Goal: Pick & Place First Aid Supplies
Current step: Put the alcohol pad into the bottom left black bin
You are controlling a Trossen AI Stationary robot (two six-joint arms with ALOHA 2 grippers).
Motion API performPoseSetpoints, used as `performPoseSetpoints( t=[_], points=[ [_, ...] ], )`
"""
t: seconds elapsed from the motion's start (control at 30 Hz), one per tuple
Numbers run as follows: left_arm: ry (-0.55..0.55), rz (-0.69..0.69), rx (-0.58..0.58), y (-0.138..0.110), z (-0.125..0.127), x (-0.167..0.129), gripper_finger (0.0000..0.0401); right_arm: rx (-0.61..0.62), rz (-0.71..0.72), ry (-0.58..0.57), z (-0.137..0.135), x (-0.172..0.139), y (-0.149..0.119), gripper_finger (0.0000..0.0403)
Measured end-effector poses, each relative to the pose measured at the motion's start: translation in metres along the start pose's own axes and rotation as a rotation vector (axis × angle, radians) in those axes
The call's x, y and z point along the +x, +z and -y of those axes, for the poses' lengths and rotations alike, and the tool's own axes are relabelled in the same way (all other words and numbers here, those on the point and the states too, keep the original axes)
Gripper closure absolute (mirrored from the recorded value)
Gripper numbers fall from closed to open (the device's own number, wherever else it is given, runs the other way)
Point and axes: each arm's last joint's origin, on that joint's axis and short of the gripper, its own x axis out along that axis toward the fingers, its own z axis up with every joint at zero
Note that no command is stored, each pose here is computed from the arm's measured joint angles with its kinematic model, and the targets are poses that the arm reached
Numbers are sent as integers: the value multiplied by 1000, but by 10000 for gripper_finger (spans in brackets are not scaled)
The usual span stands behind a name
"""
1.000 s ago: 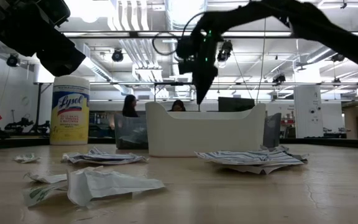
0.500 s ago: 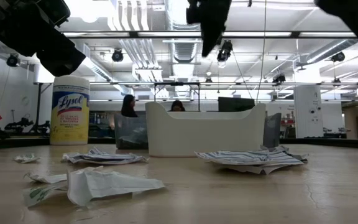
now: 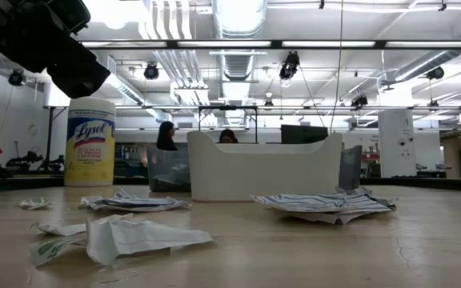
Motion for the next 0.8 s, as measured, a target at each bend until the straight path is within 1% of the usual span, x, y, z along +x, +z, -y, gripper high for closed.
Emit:
performPoseSetpoints(
  t=[0.2,0.33,0.43,0.53,0.67,0.8],
  points=[
    [0,0,0,0,0,0,284,-24,-9,63,-43,-2,-7,394],
    [0,0,0,0,0,0,284,-55,-60,92,-70,7,-15,394],
    [0,0,0,0,0,0,284,-85,-116,60,-87,19,-25,394],
    [0,0,0,0,0,0,284,-111,-170,21,-99,30,-38,394],
    [0,0,0,0,0,0,284,-115,-253,-1,-108,50,-55,394],
    [0,0,0,0,0,0,284,-144,-271,9,-118,68,-72,394]
  ],
)
